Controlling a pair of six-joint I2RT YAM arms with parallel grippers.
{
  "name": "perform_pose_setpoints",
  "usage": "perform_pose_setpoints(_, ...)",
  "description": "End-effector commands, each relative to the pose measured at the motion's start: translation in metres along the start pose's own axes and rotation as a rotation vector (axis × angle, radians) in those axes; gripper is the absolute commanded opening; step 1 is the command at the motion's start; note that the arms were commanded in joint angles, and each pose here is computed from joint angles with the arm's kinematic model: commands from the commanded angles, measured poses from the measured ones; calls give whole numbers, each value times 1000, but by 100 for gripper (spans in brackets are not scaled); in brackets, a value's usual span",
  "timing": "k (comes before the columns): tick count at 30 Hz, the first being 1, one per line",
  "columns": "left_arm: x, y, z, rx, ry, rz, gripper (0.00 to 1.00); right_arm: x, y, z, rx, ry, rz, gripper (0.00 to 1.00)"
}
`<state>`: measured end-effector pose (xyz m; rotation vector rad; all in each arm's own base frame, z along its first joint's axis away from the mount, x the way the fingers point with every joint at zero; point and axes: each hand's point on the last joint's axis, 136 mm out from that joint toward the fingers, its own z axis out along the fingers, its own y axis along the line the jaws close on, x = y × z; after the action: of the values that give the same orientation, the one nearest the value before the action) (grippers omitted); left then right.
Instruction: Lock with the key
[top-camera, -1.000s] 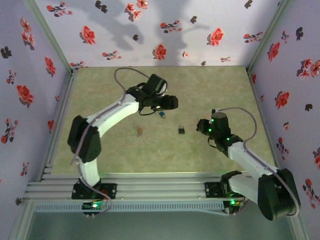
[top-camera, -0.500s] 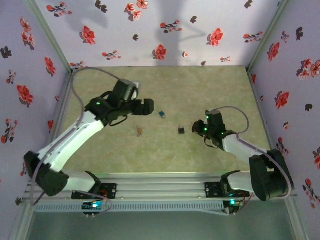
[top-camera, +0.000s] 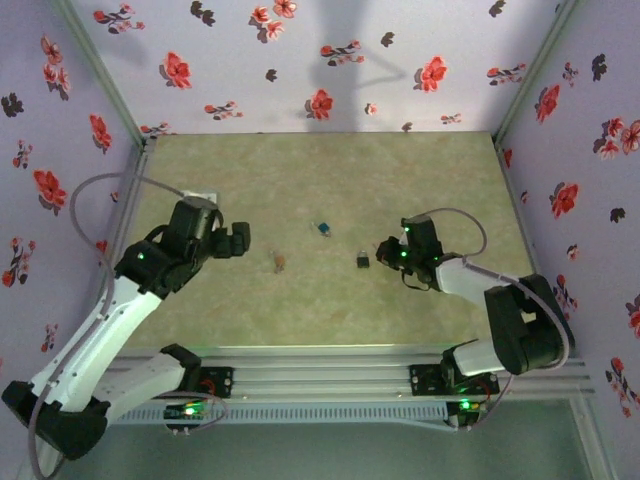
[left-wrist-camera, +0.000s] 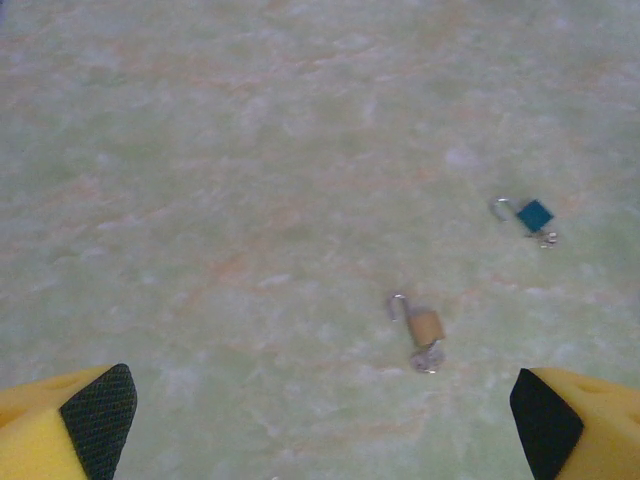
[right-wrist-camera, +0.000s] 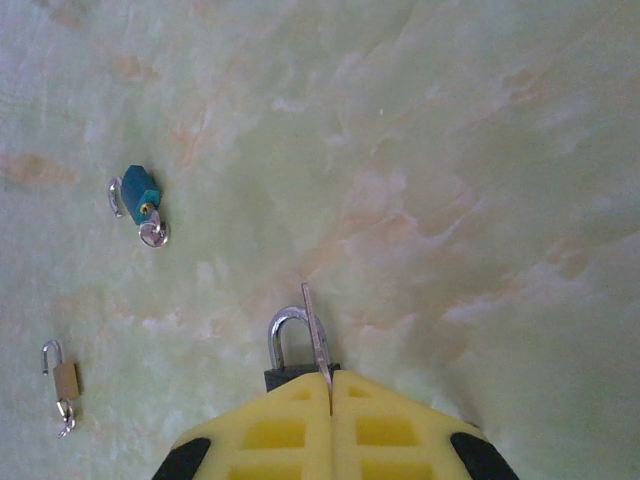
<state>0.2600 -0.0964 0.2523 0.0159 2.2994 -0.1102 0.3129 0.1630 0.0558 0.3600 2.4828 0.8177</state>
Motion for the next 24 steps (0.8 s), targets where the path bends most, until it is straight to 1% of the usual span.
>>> perform_pose_setpoints(1, -15, 15, -2, -44, -86, -53, 100, -6, 12, 4, -27, -1, -20, 0)
perform_pose_setpoints(4, -15, 18, 0, -45, -87, -66, 100, -5, 11, 6, -22, 7, -20, 0)
perform_pose_setpoints(19, -9, 20, 8, -57, -74, -26, 100, 0, -1, 15, 58, 42, -19, 0)
perform_pose_setpoints(24, -7, 20, 10, -59, -65, -21, 100, 1, -3, 17, 69, 52, -18, 3)
